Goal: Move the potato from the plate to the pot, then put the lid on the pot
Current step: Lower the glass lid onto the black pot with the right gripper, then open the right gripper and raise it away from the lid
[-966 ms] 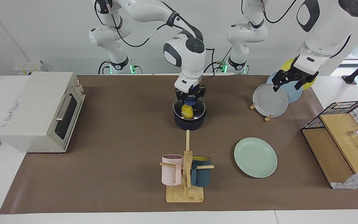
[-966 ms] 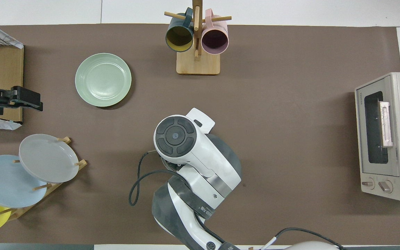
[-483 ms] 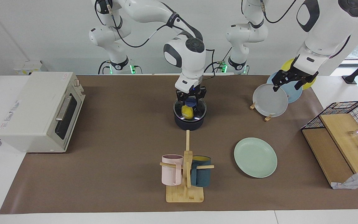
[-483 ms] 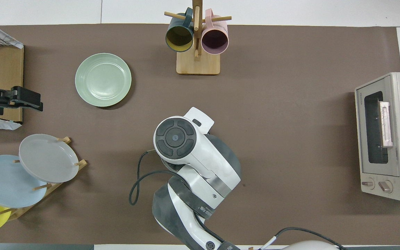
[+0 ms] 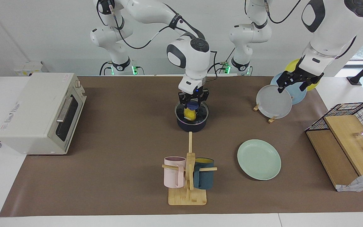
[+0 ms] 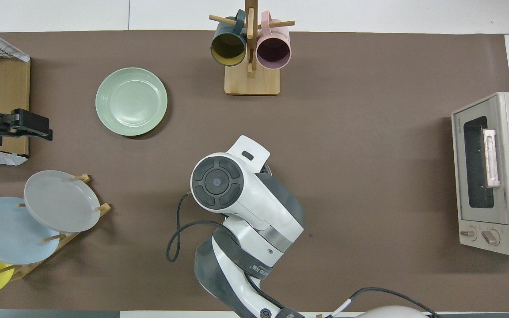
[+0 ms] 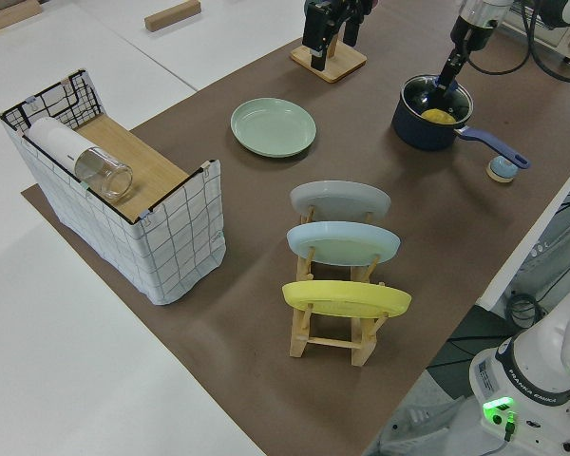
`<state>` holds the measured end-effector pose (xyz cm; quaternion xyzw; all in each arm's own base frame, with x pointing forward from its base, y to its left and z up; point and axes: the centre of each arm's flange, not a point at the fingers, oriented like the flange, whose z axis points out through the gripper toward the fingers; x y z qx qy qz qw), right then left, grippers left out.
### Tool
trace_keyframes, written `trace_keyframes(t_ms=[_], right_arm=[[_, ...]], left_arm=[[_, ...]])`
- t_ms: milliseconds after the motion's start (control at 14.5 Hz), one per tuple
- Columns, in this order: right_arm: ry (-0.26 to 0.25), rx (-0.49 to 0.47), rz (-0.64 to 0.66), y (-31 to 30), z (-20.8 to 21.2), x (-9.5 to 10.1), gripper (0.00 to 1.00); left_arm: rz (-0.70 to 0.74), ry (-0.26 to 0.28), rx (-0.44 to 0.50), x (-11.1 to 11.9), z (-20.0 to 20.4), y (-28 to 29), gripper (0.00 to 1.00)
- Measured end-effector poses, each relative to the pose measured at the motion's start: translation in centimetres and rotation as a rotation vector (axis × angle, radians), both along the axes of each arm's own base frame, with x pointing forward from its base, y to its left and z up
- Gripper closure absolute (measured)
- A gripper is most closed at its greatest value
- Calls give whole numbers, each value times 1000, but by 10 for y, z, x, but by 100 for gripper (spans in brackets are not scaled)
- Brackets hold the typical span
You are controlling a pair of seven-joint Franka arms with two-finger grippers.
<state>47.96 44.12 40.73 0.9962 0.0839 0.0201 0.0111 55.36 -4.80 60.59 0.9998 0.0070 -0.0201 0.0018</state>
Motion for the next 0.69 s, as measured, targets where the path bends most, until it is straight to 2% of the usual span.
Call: trace_keyframes(t_ms=[207,690], right_arm=[[6,8,-10,-1,0,1,34],[56,60,-69,-9,-1,9,34]], left_arm=[[2,0,0,0,0,1,0],[2,-3,-2,0,1,1,0]])
